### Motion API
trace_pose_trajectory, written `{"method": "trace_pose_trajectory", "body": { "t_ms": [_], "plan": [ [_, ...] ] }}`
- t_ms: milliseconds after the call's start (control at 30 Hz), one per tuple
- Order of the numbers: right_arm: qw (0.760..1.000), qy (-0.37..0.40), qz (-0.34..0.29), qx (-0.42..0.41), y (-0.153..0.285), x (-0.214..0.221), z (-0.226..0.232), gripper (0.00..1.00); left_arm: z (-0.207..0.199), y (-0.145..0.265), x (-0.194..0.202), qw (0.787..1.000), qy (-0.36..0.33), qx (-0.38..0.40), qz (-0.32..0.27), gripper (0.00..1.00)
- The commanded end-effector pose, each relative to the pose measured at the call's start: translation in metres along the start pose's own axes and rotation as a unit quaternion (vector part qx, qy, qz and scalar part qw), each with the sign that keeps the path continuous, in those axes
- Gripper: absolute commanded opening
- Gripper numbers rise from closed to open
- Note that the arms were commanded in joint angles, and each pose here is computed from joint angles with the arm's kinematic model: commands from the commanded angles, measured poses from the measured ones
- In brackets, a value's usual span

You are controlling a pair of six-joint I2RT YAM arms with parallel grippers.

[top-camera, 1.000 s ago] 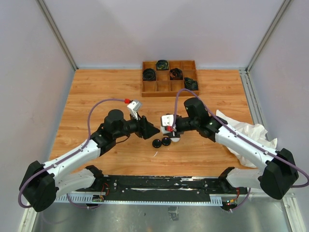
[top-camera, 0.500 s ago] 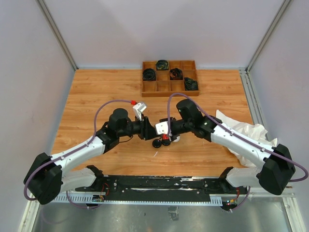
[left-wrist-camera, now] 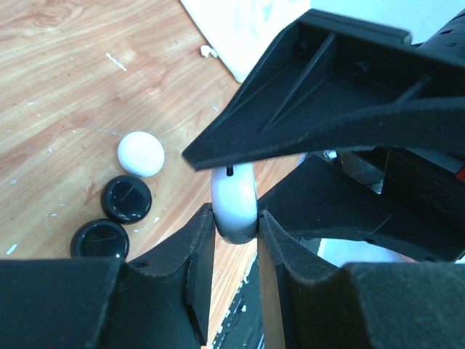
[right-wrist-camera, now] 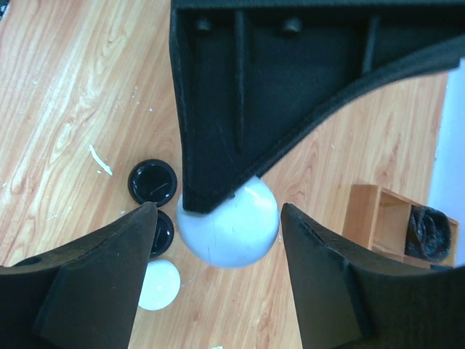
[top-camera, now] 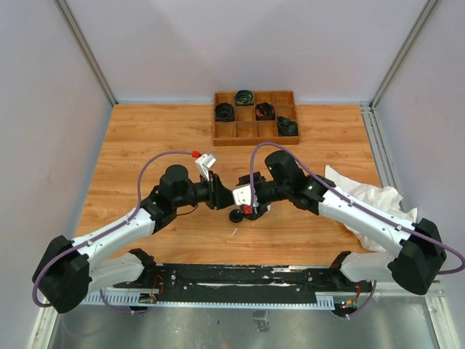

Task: Insert the wireless bluetooth earbuds into the charging case
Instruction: Pick up the charging case at the center of the board.

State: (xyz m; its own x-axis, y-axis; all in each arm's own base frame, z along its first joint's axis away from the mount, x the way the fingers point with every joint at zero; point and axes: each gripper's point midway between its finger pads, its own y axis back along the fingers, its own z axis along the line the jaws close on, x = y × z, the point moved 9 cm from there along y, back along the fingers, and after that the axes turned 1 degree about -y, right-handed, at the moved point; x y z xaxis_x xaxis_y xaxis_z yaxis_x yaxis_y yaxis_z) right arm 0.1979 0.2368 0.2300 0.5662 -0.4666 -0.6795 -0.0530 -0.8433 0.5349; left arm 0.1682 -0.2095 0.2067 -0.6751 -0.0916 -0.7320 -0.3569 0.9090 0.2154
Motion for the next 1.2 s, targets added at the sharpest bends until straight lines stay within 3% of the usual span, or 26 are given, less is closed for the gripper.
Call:
{"method": "trace_pose_trajectory", "body": {
  "t_ms": [0, 200, 233, 267, 533, 633, 767, 800, 833, 1167],
  "plan": [
    [0.999, 0.019, 0.006, 0.041, 0.018, -0.014, -0.005, 0.72, -0.003, 0.007, -0.007, 0.999, -0.020, -0.011, -0.049, 0.00],
    [0.991, -0.020, -0.015, 0.135, 0.036, -0.016, -0.008, 0.79, -0.003, 0.018, -0.008, 0.993, -0.028, -0.026, -0.112, 0.00],
    [0.988, -0.026, -0.018, 0.148, 0.039, -0.017, -0.008, 0.83, -0.003, 0.020, -0.009, 0.992, -0.028, -0.027, -0.122, 0.00],
    [0.986, -0.031, -0.024, 0.160, 0.045, -0.020, -0.007, 0.98, -0.004, 0.021, -0.009, 0.991, -0.028, -0.027, -0.132, 0.00],
    [0.941, -0.149, -0.065, 0.295, 0.061, -0.021, -0.005, 0.99, -0.011, 0.027, -0.016, 0.982, -0.025, -0.005, -0.185, 0.00],
    [0.909, -0.236, -0.072, 0.336, 0.060, -0.017, -0.006, 0.99, -0.015, 0.028, -0.019, 0.979, -0.018, 0.012, -0.201, 0.00],
    [0.833, -0.381, -0.073, 0.395, 0.060, -0.012, -0.007, 0.99, -0.019, 0.029, -0.021, 0.975, -0.008, 0.033, -0.221, 0.00],
    [0.828, -0.392, -0.080, 0.393, 0.059, -0.013, -0.007, 0.99, -0.021, 0.029, -0.022, 0.973, -0.008, 0.038, -0.227, 0.00],
    [0.826, -0.399, -0.091, 0.388, 0.056, -0.014, -0.006, 0.98, -0.021, 0.029, -0.024, 0.972, -0.008, 0.041, -0.230, 0.00],
    [0.688, -0.544, -0.279, 0.392, 0.046, -0.023, 0.002, 0.99, -0.025, 0.032, -0.028, 0.955, 0.025, 0.073, -0.288, 0.00]
  ]
}}
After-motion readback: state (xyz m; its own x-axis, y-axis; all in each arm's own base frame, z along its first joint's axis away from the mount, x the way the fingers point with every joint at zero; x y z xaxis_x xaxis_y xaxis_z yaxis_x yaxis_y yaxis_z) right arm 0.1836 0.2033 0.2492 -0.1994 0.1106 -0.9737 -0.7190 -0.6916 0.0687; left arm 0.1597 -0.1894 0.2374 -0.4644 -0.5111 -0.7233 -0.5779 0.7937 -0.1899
